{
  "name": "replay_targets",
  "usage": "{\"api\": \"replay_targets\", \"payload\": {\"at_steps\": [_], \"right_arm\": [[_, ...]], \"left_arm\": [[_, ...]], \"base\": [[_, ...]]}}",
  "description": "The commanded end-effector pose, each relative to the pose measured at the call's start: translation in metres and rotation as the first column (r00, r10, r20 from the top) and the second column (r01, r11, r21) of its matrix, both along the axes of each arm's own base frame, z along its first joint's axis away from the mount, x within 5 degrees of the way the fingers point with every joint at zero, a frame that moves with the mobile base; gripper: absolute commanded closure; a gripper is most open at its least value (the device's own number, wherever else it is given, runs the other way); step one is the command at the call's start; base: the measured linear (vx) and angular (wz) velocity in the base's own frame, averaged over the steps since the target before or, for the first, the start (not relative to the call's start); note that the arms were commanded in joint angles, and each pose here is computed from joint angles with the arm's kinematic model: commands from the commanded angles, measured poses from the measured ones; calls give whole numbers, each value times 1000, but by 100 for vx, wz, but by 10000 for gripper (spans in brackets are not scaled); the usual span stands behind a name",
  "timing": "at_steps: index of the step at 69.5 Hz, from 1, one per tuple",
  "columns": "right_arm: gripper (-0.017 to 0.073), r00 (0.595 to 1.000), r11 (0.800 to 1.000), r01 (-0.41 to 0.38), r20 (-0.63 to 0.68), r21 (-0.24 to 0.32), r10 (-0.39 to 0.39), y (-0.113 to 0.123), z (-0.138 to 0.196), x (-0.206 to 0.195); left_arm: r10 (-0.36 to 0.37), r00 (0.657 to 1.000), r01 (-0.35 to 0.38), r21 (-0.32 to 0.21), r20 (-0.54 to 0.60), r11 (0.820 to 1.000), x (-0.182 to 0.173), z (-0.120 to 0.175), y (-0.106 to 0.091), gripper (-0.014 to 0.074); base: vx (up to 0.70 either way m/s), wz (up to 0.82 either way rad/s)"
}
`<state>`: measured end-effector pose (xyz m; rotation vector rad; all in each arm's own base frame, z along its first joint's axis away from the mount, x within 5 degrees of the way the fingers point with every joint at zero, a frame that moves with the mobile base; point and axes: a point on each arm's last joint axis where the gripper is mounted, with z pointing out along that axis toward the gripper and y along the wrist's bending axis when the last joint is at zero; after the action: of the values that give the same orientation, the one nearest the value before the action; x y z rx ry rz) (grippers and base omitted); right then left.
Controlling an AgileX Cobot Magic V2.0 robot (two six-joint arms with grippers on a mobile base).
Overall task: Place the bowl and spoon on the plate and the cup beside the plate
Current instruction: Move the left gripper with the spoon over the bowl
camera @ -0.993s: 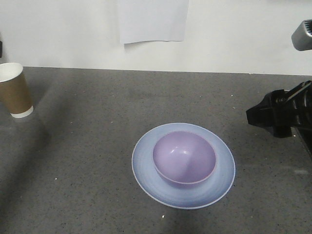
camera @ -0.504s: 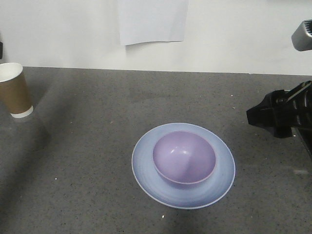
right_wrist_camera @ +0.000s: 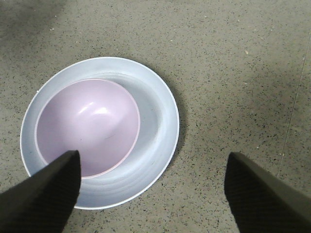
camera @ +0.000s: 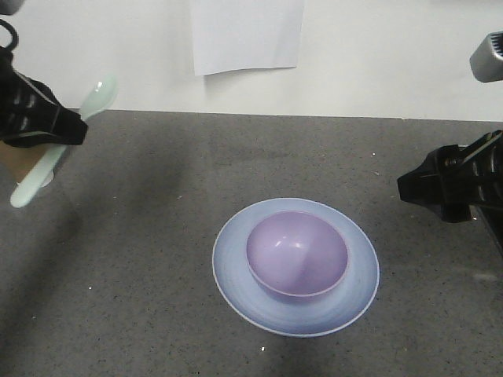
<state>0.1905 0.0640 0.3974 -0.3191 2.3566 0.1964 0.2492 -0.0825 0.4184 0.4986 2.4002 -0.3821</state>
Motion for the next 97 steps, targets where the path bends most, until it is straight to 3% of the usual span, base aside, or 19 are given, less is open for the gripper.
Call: {"api": "replay_targets", "payload": {"at_steps": [1, 9, 23, 44, 56, 74, 97], "right_arm": [[-17, 996, 1000, -5, 89, 16, 3, -1, 13, -1], [-17, 996, 1000, -5, 89, 17, 3, -1, 13, -1], [-17, 996, 1000, -5, 90, 17, 3, -1, 14, -1], [-17, 996, 1000, -5, 88, 17, 3, -1, 13, -1], [-17, 996, 1000, -5, 87, 16, 3, -1, 13, -1], [-17, 996, 1000, -5, 87, 16, 3, -1, 13, -1], [-17, 996, 1000, -5, 87, 17, 4, -1, 13, -1]], "left_arm": [[-83, 995, 85, -44, 56, 995, -1, 9, -15, 601], [-192, 981, 193, -18, 29, 981, 2, -3, -42, 601], [-313, 950, 313, 27, -5, 949, 7, -26, -86, 601], [-414, 910, 414, 25, -18, 910, 19, -43, -141, 601], [-455, 886, 459, 38, -88, 887, 29, -56, -166, 601], [-478, 860, 494, 52, -179, 868, 37, -88, -188, 599], [-455, 864, 475, 50, -213, 879, 41, -99, -191, 538]], "base": [[0, 0], [0, 0], [0, 0], [0, 0], [0, 0], [0, 0], [0, 0]]}}
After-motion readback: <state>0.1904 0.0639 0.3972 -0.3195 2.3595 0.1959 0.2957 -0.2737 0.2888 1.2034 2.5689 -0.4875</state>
